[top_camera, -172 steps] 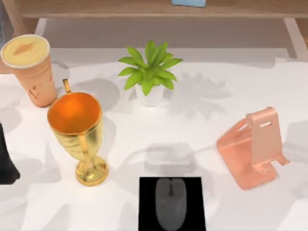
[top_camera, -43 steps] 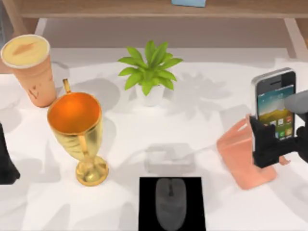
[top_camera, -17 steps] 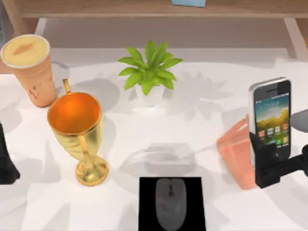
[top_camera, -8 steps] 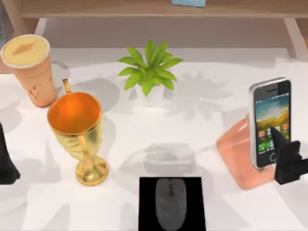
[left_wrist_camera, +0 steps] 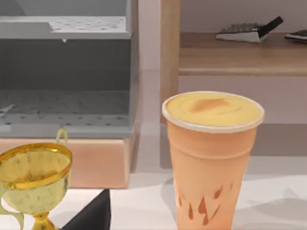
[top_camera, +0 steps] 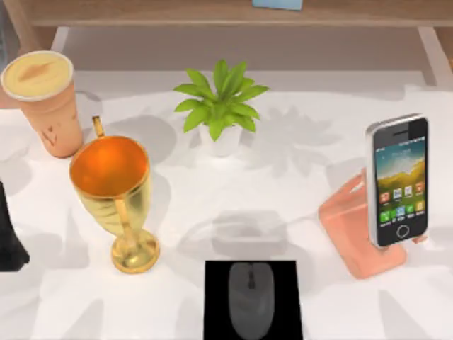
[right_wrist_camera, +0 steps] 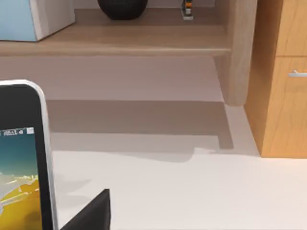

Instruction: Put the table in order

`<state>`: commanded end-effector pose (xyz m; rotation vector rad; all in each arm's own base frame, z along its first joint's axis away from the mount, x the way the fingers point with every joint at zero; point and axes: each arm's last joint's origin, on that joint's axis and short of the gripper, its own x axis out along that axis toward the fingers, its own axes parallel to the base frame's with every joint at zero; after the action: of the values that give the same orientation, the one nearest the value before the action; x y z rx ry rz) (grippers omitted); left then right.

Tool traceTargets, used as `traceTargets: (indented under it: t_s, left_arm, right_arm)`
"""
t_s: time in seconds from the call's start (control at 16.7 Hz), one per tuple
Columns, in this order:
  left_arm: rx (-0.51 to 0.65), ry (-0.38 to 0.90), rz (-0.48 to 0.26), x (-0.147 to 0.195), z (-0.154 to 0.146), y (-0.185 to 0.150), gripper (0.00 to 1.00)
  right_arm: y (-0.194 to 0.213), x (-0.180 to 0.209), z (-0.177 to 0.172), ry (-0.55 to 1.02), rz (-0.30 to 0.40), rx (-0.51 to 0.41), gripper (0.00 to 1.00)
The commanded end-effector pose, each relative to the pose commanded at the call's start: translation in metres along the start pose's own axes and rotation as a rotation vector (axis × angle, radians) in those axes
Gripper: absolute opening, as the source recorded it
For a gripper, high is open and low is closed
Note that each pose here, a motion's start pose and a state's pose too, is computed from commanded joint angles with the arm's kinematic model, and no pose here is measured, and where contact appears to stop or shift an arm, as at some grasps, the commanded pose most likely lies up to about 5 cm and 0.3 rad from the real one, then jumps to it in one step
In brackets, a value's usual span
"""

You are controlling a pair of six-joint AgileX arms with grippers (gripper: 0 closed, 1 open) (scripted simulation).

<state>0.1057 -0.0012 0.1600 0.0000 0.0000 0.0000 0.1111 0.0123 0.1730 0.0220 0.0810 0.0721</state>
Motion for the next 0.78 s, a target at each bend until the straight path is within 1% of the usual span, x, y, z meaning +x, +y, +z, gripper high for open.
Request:
traceTargets:
  t_s: [0.12, 0.24, 0.6, 0.78]
  left_arm:
    - [0.000, 0.000, 0.000, 0.0000, 0.0000, 0.0000, 1.00]
    - [0.000, 0.000, 0.000, 0.0000, 0.0000, 0.0000, 1.00]
    - [0.000, 0.000, 0.000, 0.0000, 0.0000, 0.0000, 1.00]
    - [0.002, 0.033, 0.009, 0.0041, -0.0047, 0.0000, 1.00]
  right_arm:
    - [-0.0082, -0.0036, -0.0076, -0.050, -0.044, -0.010, 1.00]
    - [-0.0127, -0.0051, -0.0123, -0.076, -0.068, -0.020, 1.00]
    - [-0.0134, -0.0053, -0.0132, -0.081, -0.072, -0.022, 1.00]
    - [-0.0134, -0.0053, -0.0132, -0.081, -0.072, -0.022, 1.00]
